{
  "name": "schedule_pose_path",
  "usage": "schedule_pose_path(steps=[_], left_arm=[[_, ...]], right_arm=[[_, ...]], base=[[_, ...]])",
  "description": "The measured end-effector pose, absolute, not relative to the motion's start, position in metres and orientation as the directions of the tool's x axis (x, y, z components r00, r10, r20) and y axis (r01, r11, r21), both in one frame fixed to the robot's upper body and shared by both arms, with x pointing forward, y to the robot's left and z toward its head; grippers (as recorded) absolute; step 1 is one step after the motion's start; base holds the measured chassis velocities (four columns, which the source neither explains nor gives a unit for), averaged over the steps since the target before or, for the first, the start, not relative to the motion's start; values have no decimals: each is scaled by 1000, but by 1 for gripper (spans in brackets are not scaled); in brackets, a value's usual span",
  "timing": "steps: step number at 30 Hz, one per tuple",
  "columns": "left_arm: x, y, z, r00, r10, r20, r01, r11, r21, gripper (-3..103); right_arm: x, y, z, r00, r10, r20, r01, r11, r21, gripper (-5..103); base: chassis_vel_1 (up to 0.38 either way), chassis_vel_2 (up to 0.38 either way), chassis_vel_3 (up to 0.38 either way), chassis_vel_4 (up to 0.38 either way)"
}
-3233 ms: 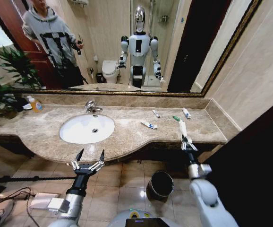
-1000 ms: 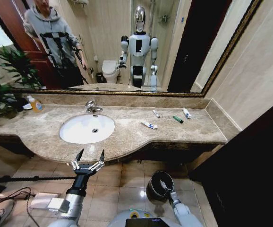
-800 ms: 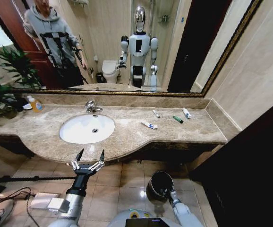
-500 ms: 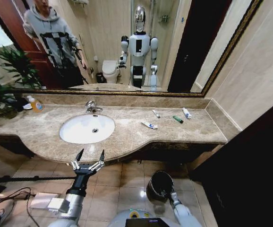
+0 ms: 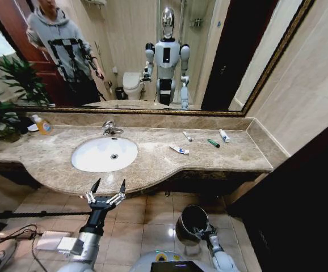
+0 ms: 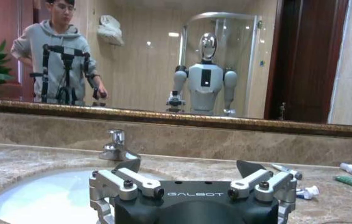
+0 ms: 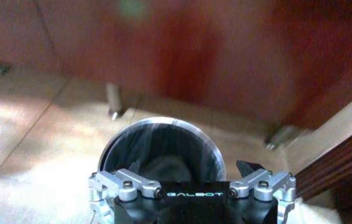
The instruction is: Pick up the trash from the sink and place it in the trash bin.
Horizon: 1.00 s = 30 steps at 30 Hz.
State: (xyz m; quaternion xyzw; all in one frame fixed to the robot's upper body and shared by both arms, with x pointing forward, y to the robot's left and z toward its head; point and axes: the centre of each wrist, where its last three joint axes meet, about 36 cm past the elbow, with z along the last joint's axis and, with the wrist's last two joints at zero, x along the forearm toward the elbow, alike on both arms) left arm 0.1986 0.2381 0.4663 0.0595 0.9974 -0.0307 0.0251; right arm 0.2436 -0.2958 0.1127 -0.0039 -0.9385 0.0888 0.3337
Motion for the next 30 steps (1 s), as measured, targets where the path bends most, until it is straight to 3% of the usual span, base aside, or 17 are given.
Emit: schedule_pose_path(steps=[8, 21, 30], left_arm=[[199, 238, 466, -992, 117, -54, 120, 991, -58, 100], [199, 238, 466, -992, 117, -54, 120, 991, -58, 100], [199, 238, 466, -992, 117, -54, 120, 991, -58, 100]], right_arm=[[241, -291, 188, -872, 117, 475, 60, 989, -134, 100], [217, -280, 287, -941, 205, 269, 203, 979, -38, 100], [228, -278, 369, -985, 143, 98, 149, 988, 50, 100]], base=[[0, 0, 0, 0], [0, 0, 0, 0], [0, 0, 0, 0]])
